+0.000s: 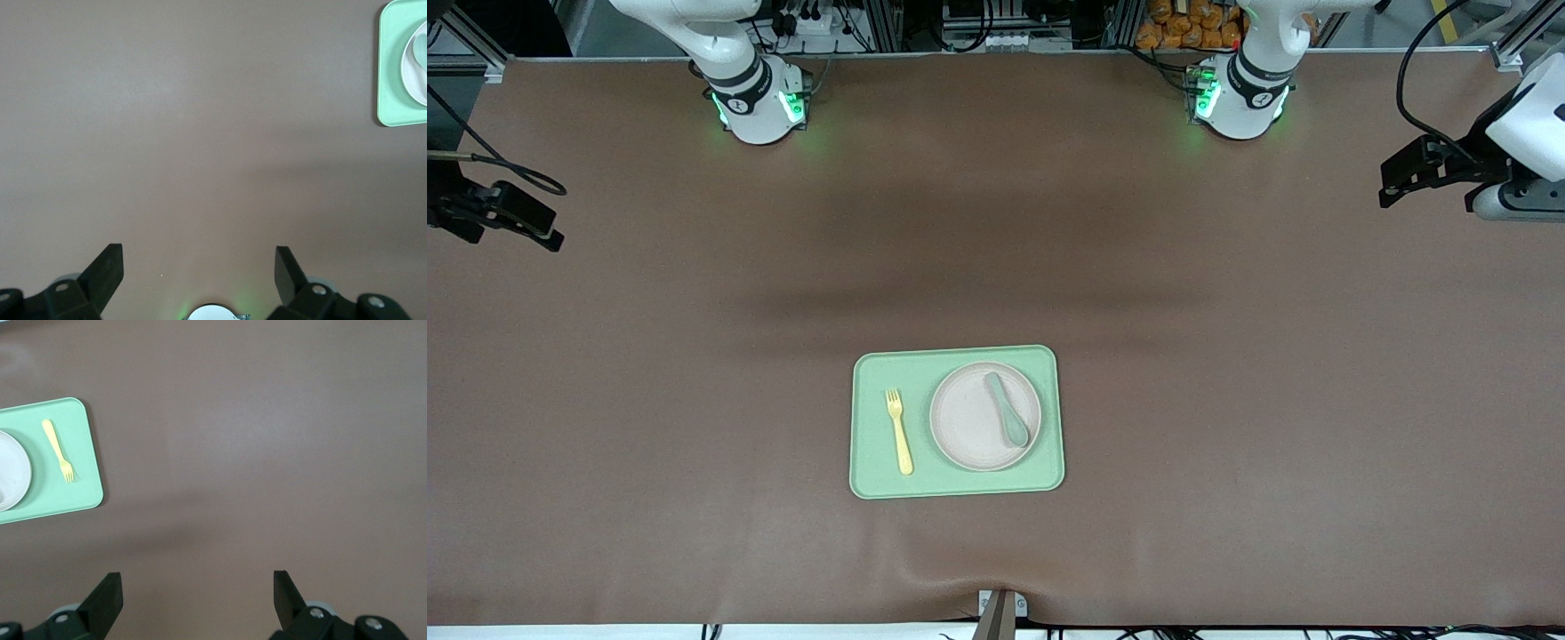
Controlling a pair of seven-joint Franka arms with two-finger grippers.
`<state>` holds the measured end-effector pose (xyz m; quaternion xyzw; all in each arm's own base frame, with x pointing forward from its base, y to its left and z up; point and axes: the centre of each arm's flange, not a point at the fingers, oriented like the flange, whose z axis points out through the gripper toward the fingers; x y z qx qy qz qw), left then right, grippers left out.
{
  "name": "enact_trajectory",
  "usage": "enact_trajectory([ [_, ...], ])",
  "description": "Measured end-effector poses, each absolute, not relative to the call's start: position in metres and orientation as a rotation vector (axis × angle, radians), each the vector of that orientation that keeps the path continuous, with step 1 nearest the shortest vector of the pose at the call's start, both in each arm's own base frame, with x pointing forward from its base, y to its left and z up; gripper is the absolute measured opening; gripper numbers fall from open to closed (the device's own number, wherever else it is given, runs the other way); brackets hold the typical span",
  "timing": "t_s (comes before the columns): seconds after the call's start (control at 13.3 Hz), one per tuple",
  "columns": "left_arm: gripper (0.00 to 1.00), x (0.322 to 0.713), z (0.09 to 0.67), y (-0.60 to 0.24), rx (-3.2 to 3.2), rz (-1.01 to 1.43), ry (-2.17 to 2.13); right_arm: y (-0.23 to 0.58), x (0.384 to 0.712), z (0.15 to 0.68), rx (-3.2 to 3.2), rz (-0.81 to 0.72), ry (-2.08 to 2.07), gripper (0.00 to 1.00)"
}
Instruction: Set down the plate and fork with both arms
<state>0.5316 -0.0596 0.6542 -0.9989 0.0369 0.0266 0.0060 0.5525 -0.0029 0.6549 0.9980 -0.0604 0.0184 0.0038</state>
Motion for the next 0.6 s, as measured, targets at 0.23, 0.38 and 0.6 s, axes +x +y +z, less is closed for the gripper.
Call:
enact_trajectory([
  [0.23,1.00,0.5316,0.6542,-0.0596,-3.126,0.083,0.115,0.0012,0.5509,0.6570,3.128,0.045,-0.178,1.00],
  [0.38,1.00,0.5316,0.6542,-0.0595,-3.126,0.083,0.115,0.0032,0.5505,0.6557,3.128,0.032,-0.171,1.00],
  [0.6,1.00,0.5316,0.6542,-0.0595,-3.126,0.083,0.115,0.0019,0.5492,0.6544,3.129,0.010,-0.143,1.00],
])
